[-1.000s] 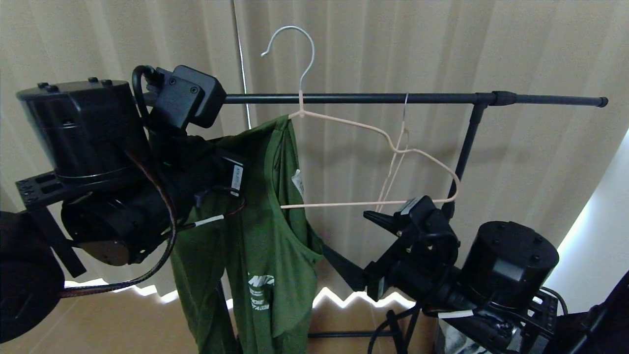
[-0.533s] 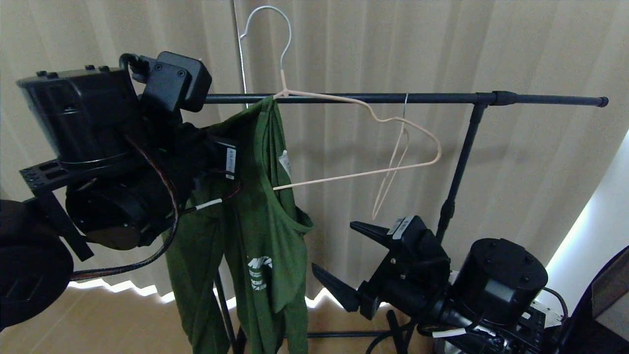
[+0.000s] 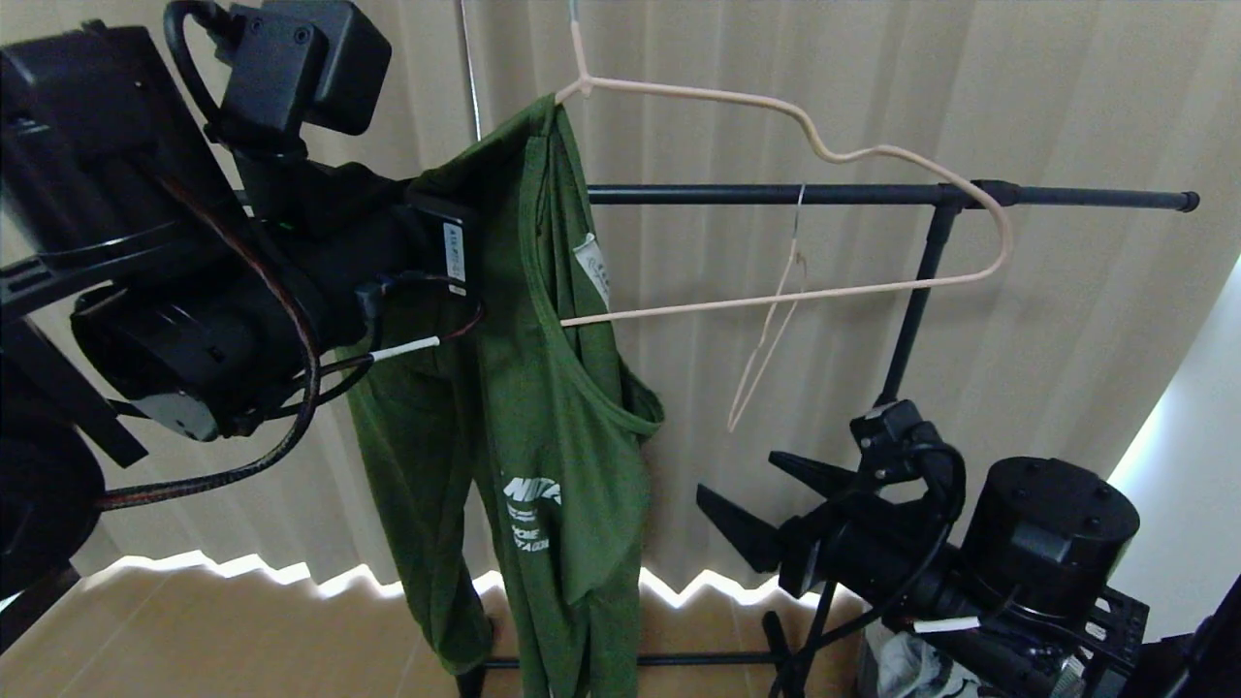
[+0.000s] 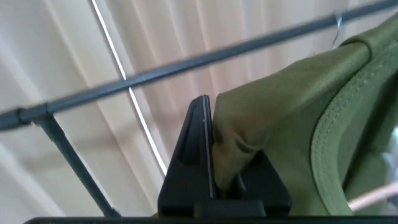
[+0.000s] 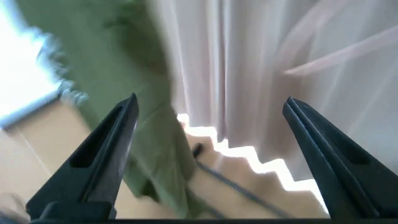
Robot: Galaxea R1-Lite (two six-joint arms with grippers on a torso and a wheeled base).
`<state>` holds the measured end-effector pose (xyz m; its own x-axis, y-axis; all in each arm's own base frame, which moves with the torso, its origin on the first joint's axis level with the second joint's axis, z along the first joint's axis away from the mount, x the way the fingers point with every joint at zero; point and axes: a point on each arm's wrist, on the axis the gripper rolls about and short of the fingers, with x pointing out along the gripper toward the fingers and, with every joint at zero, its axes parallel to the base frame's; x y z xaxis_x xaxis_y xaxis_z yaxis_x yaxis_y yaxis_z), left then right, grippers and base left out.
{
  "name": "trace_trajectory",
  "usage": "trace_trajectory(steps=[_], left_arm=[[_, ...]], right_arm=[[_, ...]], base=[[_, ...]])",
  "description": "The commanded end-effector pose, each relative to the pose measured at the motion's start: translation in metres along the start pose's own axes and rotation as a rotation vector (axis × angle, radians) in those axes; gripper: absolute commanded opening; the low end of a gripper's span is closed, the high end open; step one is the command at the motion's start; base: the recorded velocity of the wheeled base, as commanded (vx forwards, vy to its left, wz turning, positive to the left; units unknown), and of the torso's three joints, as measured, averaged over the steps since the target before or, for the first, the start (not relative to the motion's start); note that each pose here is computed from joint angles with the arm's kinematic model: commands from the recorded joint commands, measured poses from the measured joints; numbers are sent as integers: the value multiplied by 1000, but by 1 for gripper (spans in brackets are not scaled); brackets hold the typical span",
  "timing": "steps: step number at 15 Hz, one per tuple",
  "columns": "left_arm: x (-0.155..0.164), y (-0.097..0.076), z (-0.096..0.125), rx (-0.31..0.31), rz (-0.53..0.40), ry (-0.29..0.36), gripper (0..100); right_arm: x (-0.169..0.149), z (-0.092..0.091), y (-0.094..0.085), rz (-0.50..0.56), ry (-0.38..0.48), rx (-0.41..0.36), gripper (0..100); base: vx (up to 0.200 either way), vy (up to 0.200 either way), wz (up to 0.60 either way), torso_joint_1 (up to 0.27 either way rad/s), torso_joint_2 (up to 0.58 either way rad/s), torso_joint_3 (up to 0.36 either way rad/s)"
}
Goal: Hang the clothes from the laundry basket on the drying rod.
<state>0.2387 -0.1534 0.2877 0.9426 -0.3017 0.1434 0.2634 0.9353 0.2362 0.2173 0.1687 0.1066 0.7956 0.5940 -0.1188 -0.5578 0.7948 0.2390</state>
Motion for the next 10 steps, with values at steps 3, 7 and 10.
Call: trace_trajectory(steps=[3, 7, 10], left_arm=[[-1, -5, 5, -2, -24, -17, 0], [-3, -10, 7, 10, -42, -24, 0], [-4, -14, 6, 12, -59, -22, 0]], right_arm=[[7, 30, 6, 29, -121, 104, 100], [12, 38, 17, 76, -154, 109, 100], [11, 34, 32, 118, -113, 105, 100]], base=[[0, 0, 0, 0, 0, 0], [0, 0, 0, 0, 0, 0], [0, 0, 0, 0, 0, 0]])
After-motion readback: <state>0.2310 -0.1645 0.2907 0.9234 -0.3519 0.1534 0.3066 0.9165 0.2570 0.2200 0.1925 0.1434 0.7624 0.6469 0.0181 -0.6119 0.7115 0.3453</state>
